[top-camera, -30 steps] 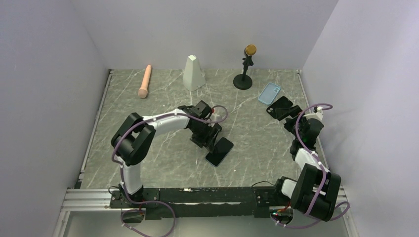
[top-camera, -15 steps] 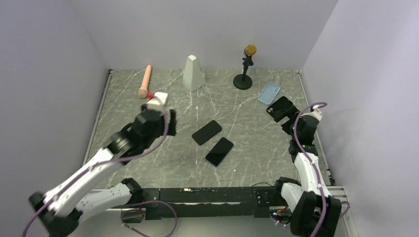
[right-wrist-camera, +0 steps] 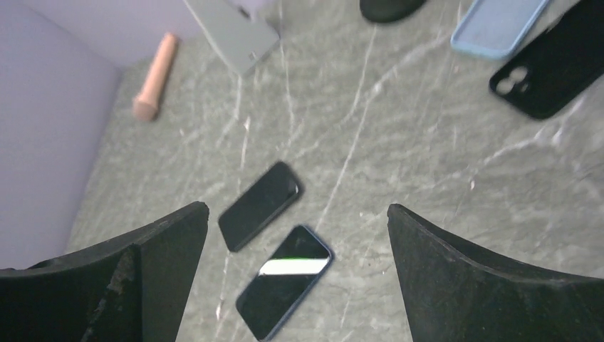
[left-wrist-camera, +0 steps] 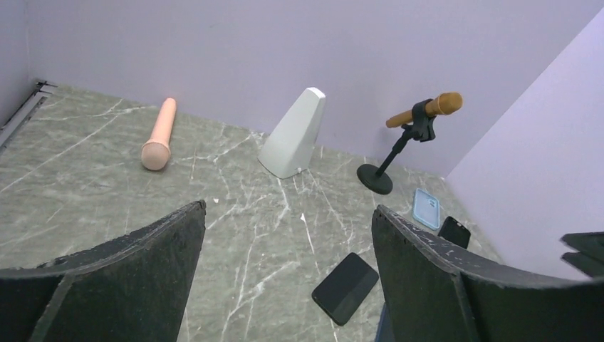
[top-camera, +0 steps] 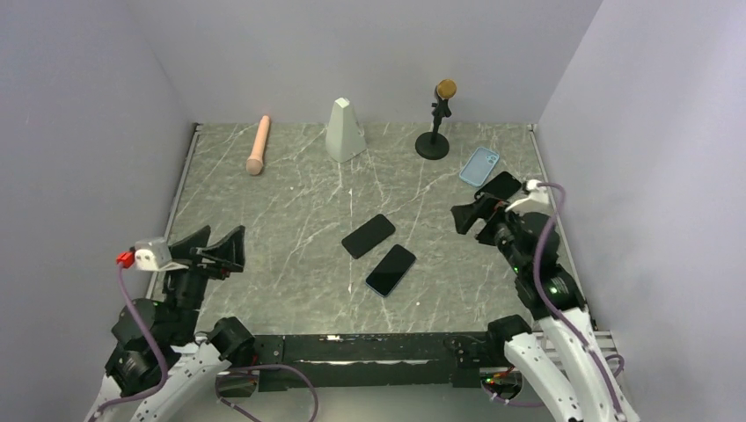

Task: Take the phone out of the phone case
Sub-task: Reset both arms

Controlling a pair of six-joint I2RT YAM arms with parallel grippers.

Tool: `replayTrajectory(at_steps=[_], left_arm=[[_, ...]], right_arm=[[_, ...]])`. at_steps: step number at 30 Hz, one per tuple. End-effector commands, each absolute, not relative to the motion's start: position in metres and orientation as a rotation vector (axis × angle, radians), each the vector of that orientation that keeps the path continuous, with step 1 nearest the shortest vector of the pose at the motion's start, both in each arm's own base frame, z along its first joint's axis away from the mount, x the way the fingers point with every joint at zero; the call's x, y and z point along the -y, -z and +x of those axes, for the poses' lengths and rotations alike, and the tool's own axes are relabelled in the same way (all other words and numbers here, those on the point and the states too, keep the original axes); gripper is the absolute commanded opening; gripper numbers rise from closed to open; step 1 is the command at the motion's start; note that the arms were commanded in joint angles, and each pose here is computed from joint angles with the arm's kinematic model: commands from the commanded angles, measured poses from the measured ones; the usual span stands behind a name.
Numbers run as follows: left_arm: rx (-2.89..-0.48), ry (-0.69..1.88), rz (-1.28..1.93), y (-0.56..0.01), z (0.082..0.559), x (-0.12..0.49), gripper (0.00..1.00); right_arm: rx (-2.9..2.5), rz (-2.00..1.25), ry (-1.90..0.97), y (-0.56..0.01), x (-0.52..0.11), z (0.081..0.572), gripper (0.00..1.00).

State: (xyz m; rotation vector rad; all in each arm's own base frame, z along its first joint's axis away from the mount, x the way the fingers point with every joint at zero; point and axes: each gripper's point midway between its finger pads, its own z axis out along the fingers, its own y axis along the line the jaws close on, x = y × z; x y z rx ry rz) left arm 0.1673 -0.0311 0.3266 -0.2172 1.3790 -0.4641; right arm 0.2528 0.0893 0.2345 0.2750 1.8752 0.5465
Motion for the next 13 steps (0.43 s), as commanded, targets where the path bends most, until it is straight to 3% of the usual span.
replayTrajectory(at_steps=[1,7,13], left_arm=[[-1.328,0.503,-0.249,-0.343,0.152,0.017,0.89],[-1.337,0.509,-0.242,-0.353,0.147,0.014,0.89],[-1.342,0.517,-0.247,-0.353,0.153,0.02,0.89]], right_arm=[[-1.695,0.258,-0.429,-0.31,-0.058,0.226,1.0],[-1.483,0.269,-0.418,-0.36,-0.037,0.194,1.0],[-1.403,0.268,-0.437,-0.345,-0.034,0.185,1.0]])
